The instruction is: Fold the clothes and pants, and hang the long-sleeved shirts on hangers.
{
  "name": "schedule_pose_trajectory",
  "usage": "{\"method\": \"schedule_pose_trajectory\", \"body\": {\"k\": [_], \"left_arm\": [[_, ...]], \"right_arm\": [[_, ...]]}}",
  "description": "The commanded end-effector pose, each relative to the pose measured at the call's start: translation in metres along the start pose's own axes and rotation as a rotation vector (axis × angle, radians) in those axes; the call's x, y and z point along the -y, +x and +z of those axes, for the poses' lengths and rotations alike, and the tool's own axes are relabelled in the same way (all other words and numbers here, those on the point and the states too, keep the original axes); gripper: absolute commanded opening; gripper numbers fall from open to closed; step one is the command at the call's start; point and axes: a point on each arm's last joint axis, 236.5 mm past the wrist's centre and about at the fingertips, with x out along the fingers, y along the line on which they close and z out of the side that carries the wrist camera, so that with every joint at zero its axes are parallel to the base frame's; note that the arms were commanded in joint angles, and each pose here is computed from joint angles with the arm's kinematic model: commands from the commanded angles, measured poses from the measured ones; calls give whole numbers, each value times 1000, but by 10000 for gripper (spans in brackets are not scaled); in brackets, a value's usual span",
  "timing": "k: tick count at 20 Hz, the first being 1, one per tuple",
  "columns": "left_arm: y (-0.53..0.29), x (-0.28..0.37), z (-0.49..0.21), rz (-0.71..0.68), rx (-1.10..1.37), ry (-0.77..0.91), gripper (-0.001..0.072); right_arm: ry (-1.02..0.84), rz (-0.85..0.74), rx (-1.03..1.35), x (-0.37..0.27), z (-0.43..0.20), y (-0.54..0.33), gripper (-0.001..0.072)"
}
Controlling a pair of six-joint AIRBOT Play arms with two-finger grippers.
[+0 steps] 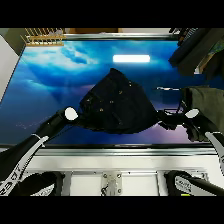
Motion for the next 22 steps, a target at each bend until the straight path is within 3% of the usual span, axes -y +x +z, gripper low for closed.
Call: {"method": "schedule_pose_trajectory", "body": {"k": [1, 2, 3, 4, 7, 10, 15, 18, 22], "left_arm": [[-14, 8, -1, -15, 12, 21, 16], [-18, 11, 0, -20, 23, 28, 16], [-23, 14, 2, -23, 38, 37, 16], [-31, 17, 6, -32, 66, 42, 16], [-101, 44, 40, -84, 238, 84, 16], [-226, 119, 68, -228, 518, 193, 16], [-385, 221, 19, -445, 859, 358, 16], [-421, 235, -7, -500, 952, 363, 16], [-377, 202, 13, -481, 873, 207, 16]], "right_arm": [[-29, 20, 55, -13, 8, 16, 480], [-74, 18, 50, -15, 5, 18, 310], [-118, 20, 49, -16, 4, 18, 90], [-153, 25, 57, -20, 7, 14, 16], [-325, 83, 148, -61, 39, -42, 14], [-587, 194, 345, -150, 65, -178, 14], [-840, 369, 830, -258, 14, -418, 13], [-873, 444, 987, -276, -27, -493, 13], [-792, 478, 941, -281, -16, -488, 12]]}}
